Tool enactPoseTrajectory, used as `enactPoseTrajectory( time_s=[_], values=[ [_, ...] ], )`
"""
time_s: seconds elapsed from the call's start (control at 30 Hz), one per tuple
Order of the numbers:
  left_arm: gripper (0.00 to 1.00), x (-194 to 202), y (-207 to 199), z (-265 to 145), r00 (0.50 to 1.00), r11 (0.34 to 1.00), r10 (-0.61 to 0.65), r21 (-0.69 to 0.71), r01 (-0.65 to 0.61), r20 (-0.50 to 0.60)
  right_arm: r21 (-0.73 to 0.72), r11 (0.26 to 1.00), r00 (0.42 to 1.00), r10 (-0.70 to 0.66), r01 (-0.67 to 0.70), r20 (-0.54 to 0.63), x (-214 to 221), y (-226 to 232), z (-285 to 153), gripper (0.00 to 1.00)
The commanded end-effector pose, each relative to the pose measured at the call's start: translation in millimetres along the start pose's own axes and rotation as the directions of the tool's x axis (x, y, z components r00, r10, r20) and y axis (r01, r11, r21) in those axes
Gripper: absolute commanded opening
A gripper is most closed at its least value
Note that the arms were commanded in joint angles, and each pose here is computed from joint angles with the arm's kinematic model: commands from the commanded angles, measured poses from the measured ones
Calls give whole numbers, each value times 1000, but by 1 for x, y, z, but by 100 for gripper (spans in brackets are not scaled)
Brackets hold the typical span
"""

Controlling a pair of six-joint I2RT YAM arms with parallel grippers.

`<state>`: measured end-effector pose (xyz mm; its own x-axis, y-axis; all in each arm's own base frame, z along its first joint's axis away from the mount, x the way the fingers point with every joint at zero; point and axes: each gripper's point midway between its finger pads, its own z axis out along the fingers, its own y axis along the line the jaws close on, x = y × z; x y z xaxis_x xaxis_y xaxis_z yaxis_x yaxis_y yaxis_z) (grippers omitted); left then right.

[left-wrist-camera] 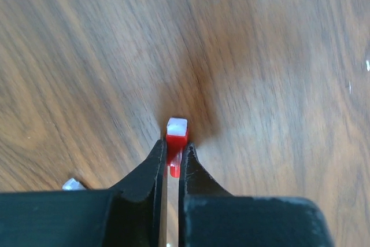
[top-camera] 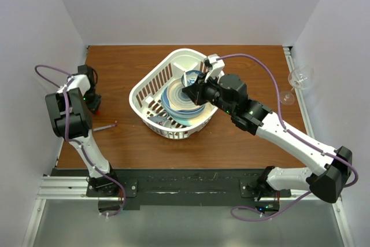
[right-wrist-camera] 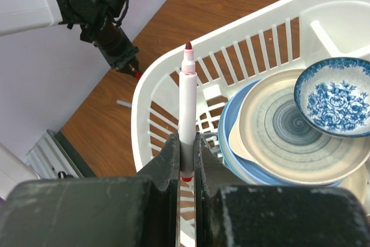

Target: Insert the pens into the pen caps

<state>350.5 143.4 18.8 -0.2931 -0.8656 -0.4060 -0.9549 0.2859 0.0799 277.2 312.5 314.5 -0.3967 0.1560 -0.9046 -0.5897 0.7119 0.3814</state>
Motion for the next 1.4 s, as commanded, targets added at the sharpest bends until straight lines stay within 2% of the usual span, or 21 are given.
enactPoseTrajectory(
  time_s=[0.0,0.07,0.13,0.17,0.2,0.23,0.27,0.3,0.37,0.4,0.43,0.5,0.6,0.67,0.73,0.83,0.97,1.37],
  values=[
    [0,-16,-19,-52,998,975,42,217,-51,45,-58,998,1000,-5,5,7,-13,14,-13,0],
    [0,-27,-33,-95,989,927,64,358,-109,135,-85,996,1000,-8,7,-8,-9,17,-15,0],
    [0,-13,-56,-137,973,844,122,496,-205,194,-162,987,1000,-22,19,-19,-4,30,-18,0],
    [0,-15,-64,-173,952,769,119,581,-269,283,-184,983,1000,-21,16,-23,-3,33,-18,0],
    [0,9,-78,-203,937,668,165,664,-335,307,-223,975,999,-21,13,-33,0,39,-21,0],
    [0,28,-79,-213,929,595,198,714,-368,314,-244,970,1000,-15,10,-19,1,42,-22,0],
    [0,26,-87,-261,918,440,127,808,-392,376,-256,967,1000,-5,1,-17,2,43,-23,0],
    [0,51,-88,-292,918,272,164,878,-393,360,-265,964,999,2,-14,-45,15,42,-23,0],
    [0,67,-78,-340,928,45,106,930,-364,358,-339,940,999,30,-35,-21,12,55,-25,0],
    [0,81,-72,-362,922,-77,120,930,-360,367,-356,933,999,38,-47,-31,16,57,-24,0],
    [0,95,-63,-379,919,-152,126,923,-353,373,-390,918,997,57,-69,-43,19,63,-25,0],
    [0,117,-51,-412,914,-290,145,899,-327,379,-407,908,995,76,-97,-68,26,66,-19,0],
    [0,139,-23,-450,917,-451,138,848,-278,374,-450,884,991,106,-129,-76,27,74,-15,0],
    [0,148,-2,-467,928,-532,112,810,-245,355,-487,862,990,130,-142,-59,20,83,-14,0],
    [0,157,13,-476,932,-571,110,790,-225,345,-508,850,990,137,-139,-43,15,90,-12,0],
    [0,158,29,-479,944,-589,71,777,-220,321,-513,849,990,139,-126,-13,9,97,-10,0],
    [0,152,42,-482,966,-610,39,772,-181,256,-524,842,990,139,-133,-29,13,108,-4,0],
    [0,152,37,-482,959,-586,39,783,-206,282,-531,839,992,118,-119,-37,19,123,2,0]
  ],
)
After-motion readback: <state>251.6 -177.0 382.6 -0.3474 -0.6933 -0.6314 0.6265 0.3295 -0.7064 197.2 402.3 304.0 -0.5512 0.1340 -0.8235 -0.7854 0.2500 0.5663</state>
